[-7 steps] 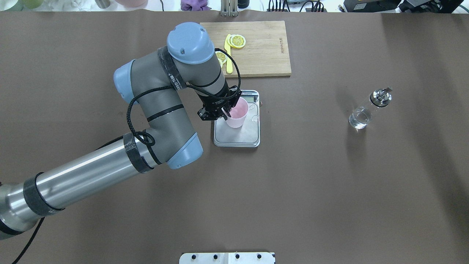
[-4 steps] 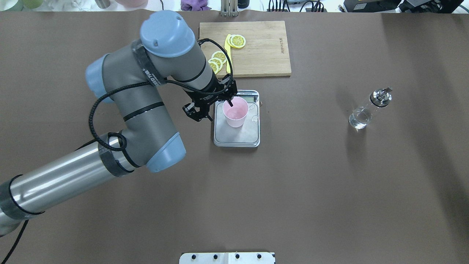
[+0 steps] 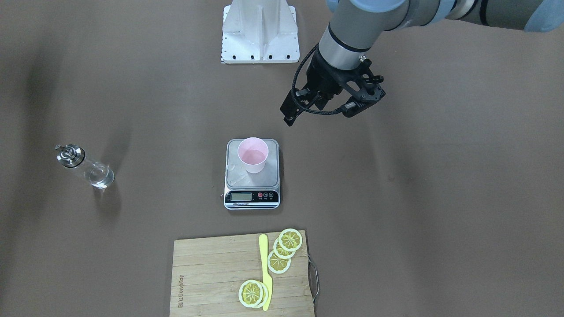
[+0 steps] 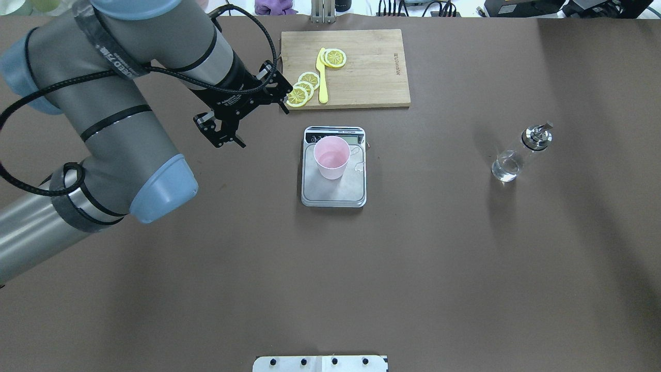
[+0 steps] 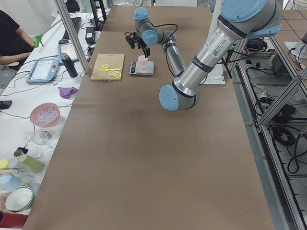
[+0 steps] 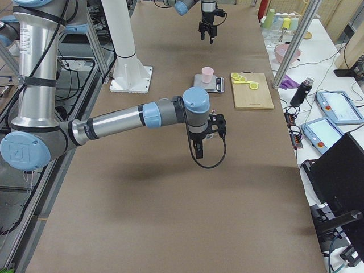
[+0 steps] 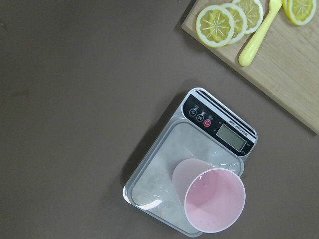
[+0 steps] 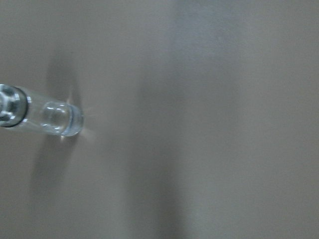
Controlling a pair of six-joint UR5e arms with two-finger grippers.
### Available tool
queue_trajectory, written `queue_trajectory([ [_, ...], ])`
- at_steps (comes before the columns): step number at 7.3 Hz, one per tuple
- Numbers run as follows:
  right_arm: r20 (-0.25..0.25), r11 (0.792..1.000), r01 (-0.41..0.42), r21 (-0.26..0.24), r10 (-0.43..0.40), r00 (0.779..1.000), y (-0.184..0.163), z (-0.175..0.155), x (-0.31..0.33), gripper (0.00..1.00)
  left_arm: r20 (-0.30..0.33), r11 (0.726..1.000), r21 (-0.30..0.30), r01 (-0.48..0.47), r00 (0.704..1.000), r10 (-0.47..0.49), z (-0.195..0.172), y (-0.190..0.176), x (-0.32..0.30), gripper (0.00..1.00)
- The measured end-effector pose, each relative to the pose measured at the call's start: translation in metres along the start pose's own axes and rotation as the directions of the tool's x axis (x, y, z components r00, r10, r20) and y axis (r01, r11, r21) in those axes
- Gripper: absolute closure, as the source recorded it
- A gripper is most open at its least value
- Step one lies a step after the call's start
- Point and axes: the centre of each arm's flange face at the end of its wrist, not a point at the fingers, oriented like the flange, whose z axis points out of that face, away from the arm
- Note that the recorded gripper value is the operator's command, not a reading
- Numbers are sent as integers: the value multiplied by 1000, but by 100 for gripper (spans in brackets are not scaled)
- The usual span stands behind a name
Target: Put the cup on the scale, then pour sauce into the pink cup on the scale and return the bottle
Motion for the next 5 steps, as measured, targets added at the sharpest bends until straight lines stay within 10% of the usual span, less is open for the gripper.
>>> queue_trajectory([
  [5,-15,991,74,112,-73,997,13,17,-227,0,17,1000,22,4,1000,-5,2,-15,-25,2],
])
